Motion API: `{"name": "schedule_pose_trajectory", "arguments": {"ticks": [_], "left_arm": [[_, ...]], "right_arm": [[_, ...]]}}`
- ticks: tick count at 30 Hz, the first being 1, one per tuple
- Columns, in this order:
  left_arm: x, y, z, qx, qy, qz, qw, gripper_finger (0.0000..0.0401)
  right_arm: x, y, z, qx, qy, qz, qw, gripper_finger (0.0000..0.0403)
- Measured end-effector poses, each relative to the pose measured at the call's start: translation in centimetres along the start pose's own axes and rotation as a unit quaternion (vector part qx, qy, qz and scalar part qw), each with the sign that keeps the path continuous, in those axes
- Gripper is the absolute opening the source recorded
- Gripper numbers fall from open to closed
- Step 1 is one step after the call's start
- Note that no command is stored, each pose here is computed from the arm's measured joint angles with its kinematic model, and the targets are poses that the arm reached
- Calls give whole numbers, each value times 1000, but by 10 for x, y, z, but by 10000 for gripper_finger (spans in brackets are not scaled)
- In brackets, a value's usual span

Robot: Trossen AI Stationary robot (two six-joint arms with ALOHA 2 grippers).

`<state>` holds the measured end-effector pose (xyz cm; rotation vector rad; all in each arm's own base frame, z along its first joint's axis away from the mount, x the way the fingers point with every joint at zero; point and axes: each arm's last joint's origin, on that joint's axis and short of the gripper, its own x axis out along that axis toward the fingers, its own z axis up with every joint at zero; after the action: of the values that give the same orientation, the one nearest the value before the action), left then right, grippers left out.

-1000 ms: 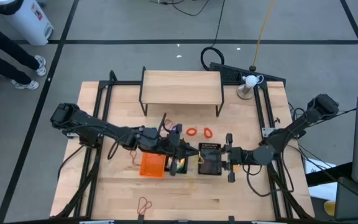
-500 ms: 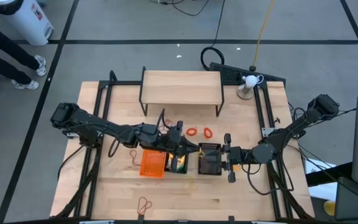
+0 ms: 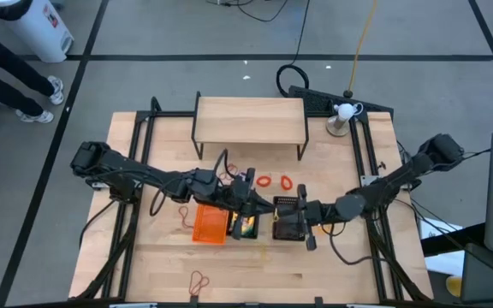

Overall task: Pick & Place Office Desk Supplies
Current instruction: Put the yellow rubber band into the right black bin

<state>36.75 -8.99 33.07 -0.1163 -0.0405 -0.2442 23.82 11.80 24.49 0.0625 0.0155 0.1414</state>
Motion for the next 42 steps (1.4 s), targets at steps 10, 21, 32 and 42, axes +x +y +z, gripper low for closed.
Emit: {"name": "schedule_pose_trajectory", "arguments": {"ticks": [10, 21, 32, 42], "left_arm": [[0, 0, -2, 1, 11, 0, 1000, 0], [-1, 1, -6, 1, 33, 4, 999, 4], [-1, 8, -7, 1, 41, 15, 999, 20], [-2, 8, -15, -3, 83, 19, 996, 21]], "right_arm": [[9, -6, -7, 16, 0, 1, 1000, 72], [-6, 3, -3, -36, 21, -71, 997, 2], [-42, 9, 8, -34, 57, -156, 986, 1], [-48, 8, 7, -34, 67, -181, 981, 0]]}}
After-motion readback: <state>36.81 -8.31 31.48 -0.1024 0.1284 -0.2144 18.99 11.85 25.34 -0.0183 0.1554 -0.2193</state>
